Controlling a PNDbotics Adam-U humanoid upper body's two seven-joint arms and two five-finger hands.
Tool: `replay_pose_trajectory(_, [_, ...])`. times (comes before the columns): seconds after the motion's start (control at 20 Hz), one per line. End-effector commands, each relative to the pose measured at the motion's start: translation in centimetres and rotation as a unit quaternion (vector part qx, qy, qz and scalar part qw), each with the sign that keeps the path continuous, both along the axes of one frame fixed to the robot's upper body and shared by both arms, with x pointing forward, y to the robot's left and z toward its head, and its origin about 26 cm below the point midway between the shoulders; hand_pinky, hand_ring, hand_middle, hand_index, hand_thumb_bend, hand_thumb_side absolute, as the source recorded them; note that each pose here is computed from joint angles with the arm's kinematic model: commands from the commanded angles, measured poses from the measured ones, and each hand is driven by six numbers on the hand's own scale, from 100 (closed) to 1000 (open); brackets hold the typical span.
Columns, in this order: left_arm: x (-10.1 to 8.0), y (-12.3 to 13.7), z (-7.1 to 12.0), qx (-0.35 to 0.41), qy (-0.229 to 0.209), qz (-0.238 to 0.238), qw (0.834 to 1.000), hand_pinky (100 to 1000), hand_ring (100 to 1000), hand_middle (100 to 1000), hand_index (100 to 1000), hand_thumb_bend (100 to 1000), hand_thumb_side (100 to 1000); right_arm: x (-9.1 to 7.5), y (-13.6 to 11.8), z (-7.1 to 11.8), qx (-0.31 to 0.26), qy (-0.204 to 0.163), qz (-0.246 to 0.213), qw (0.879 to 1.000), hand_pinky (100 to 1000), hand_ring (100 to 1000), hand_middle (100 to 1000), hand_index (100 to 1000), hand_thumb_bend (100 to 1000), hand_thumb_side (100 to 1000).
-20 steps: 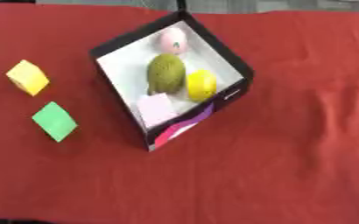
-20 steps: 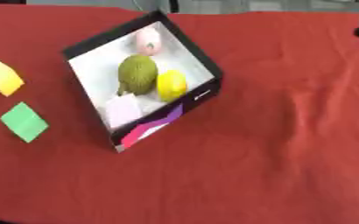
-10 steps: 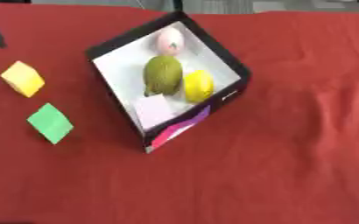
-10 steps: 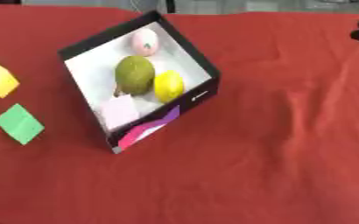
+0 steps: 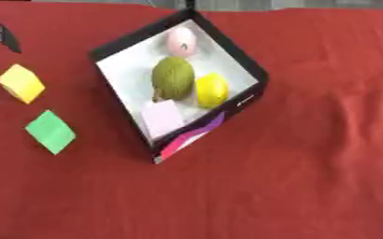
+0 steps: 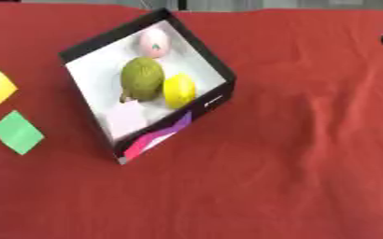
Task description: Pick up objects on the table and place them in the box.
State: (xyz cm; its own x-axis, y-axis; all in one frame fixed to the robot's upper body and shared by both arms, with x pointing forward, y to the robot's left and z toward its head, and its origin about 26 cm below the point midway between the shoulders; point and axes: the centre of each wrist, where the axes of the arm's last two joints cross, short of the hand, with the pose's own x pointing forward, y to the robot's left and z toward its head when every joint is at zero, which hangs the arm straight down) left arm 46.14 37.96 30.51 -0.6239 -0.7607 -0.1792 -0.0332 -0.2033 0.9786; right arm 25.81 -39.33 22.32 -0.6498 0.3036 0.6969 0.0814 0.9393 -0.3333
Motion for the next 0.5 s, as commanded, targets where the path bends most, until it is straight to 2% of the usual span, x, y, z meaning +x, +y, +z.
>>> replay_pose_trajectory(0.05, [-0.33,0.57,1.89,0.041,0.015,-0.028,0.999,856,869,771,813,696,100,-0.15,0.24,1.05,-0.015,-0.012,0.006,1.0,938,796,742,948,100,582])
replay_pose_trajectory(0.3, [0.01,0.37,1.71,0.017,0.015,-0.025,0.999,848,867,761,815,613,100,-0.18,0.21,0.96,-0.014,-0.008,0.002,1.0,939,797,742,948,100,582])
replay_pose_trajectory(0.5, [0.22,0.02,1.57,0.018,0.021,-0.03,0.999,842,867,763,808,646,100,-0.19,0.18,0.98,-0.01,-0.007,0.0,1.0,939,797,742,948,100,583])
